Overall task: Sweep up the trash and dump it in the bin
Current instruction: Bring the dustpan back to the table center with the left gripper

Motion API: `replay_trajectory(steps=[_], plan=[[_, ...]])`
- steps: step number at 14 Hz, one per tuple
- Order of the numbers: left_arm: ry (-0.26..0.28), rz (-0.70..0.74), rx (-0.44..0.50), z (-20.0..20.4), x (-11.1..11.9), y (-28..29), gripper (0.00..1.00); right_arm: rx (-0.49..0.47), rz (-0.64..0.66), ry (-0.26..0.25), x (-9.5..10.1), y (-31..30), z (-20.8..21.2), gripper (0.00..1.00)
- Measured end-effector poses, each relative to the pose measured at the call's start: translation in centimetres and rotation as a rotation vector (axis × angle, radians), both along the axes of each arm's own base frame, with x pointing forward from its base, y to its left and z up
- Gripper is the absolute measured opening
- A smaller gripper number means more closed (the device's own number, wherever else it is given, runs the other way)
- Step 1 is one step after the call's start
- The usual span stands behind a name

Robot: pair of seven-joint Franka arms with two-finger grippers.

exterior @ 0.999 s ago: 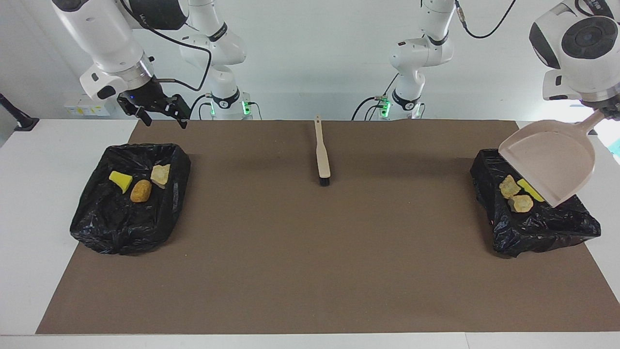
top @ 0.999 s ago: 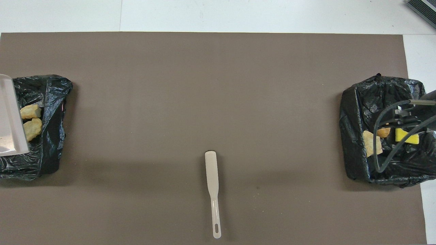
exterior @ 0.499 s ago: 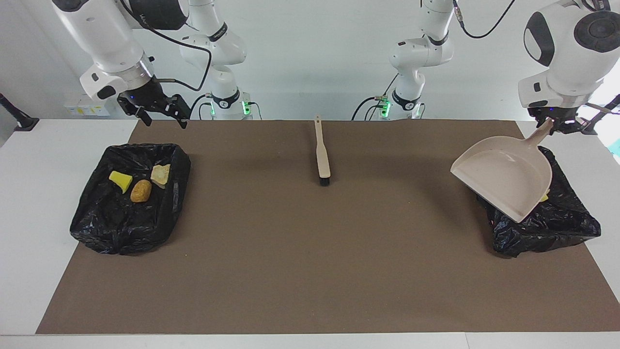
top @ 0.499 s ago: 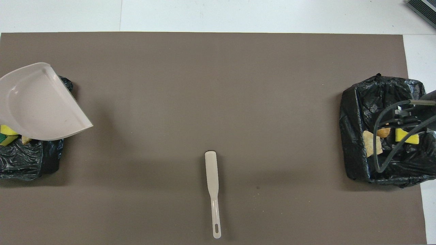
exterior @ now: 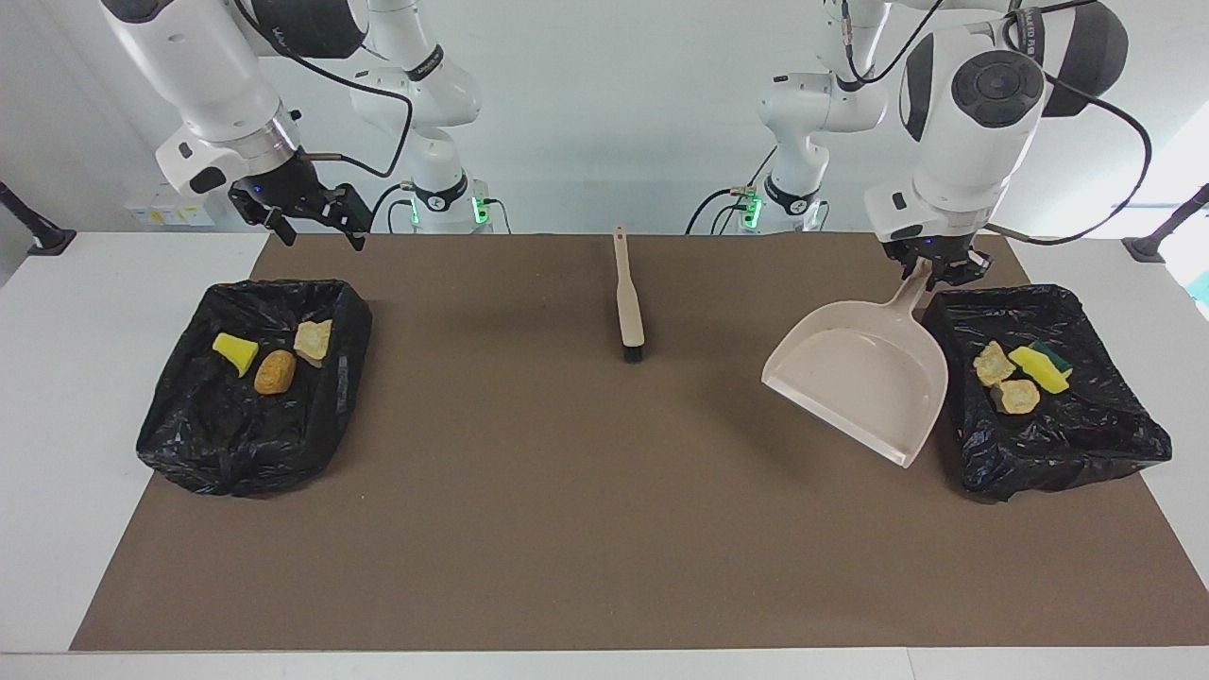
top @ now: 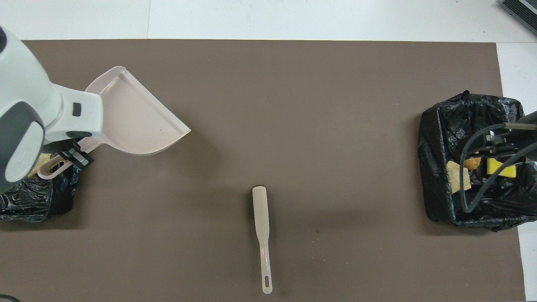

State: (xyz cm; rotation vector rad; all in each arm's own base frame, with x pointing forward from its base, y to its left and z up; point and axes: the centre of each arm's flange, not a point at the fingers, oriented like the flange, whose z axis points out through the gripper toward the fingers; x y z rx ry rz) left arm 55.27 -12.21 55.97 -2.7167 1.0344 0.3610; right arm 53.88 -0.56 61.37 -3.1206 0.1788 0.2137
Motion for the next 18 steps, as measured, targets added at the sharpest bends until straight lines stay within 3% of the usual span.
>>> replay_trajectory(steps=[4, 11, 18], plan=[[-0.036, 0.124, -0.056, -4.2, -0.5, -8.9, 0.31, 0.0, 0.0, 0.0, 0.0, 0.0, 0.0, 1.0], [-0.161, 0.532, -0.182, -11.4, 0.0, -20.0, 0.31, 0.0, 0.0, 0.0, 0.0, 0.0, 0.0, 1.0], [-0.23, 0.524, -0.284, -15.1, -0.9, -25.2, 0.31, 0.0, 0.0, 0.0, 0.0, 0.0, 0.0, 1.0]])
